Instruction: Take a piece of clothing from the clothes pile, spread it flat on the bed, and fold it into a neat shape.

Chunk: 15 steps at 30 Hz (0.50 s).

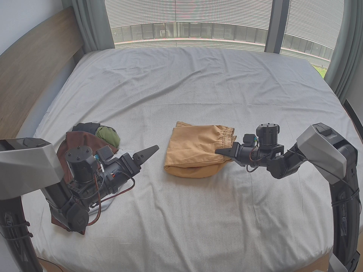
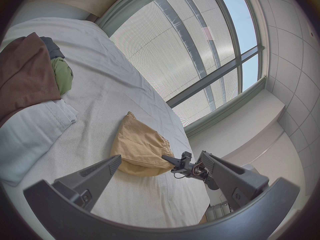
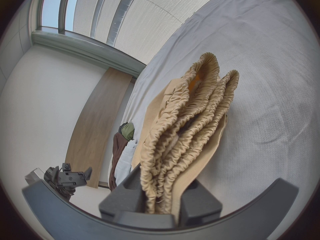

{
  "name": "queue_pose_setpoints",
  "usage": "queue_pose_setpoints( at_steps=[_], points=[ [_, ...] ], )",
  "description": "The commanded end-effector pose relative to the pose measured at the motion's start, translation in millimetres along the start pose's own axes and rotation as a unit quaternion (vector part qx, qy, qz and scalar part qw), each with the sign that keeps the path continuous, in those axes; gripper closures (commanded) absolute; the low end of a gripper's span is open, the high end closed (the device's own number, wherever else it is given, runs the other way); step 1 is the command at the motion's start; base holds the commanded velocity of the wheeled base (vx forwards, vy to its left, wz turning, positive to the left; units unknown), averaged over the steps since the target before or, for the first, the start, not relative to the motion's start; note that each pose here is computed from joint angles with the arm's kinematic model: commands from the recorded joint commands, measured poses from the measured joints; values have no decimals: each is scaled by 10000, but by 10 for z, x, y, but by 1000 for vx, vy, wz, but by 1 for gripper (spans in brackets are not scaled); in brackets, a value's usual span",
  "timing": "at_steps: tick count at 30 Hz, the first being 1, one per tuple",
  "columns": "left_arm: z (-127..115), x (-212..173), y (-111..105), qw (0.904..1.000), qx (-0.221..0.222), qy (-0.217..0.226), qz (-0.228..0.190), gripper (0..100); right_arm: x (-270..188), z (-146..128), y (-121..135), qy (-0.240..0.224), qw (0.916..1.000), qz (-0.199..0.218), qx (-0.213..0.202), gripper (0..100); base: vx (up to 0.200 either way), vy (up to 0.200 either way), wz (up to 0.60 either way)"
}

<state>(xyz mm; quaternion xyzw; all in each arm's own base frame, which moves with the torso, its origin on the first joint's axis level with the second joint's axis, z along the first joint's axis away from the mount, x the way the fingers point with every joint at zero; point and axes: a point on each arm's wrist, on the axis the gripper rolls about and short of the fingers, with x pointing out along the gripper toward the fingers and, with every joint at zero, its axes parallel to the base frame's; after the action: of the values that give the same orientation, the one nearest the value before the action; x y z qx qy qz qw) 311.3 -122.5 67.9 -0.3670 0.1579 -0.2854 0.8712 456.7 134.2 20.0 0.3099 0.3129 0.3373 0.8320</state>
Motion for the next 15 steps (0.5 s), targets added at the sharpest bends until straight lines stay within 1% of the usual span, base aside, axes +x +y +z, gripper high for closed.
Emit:
queue_pose_setpoints(
  at_steps=[1,5,7,8,9,10,11,12,13,14,15],
  points=[
    [0,0,1,10000,-8,1,0,0,-9,-37,-12,38,10000,-29,-29,0,0,0,0],
    [2,3,0,10000,-6,-4,-5,0,-86,-85,20,129,9999,-94,44,0,0,0,0],
    [2,3,0,10000,-6,-4,-5,0,-180,-111,117,211,9997,-128,94,0,0,0,0],
    [2,3,0,10000,2,-5,-5,0,-213,-153,136,308,9992,-181,164,0,0,0,0],
    [2,3,0,10000,2,-5,-5,0,-213,-153,136,308,9992,-181,164,0,0,0,0],
    [3,3,-1,10000,-3,-10,-10,0,-307,-233,230,530,9978,-281,274,0,0,0,0],
    [5,5,-2,10000,4,-10,-10,0,-337,-286,286,652,9970,-307,286,0,0,0,0],
    [5,5,-2,10000,4,-10,-10,0,-337,-286,286,652,9970,-307,286,0,0,0,0],
    [6,12,-1,10000,-1,-15,-16,0,-389,-402,425,893,9953,-301,218,0,0,0,0],
    [6,12,-1,10000,6,-15,-16,0,-391,-414,437,910,9952,-296,216,0,0,0,0],
    [13,13,1,10000,8,-25,-16,0,-413,-493,569,1032,9943,-222,142,0,0,0,0]
  ],
)
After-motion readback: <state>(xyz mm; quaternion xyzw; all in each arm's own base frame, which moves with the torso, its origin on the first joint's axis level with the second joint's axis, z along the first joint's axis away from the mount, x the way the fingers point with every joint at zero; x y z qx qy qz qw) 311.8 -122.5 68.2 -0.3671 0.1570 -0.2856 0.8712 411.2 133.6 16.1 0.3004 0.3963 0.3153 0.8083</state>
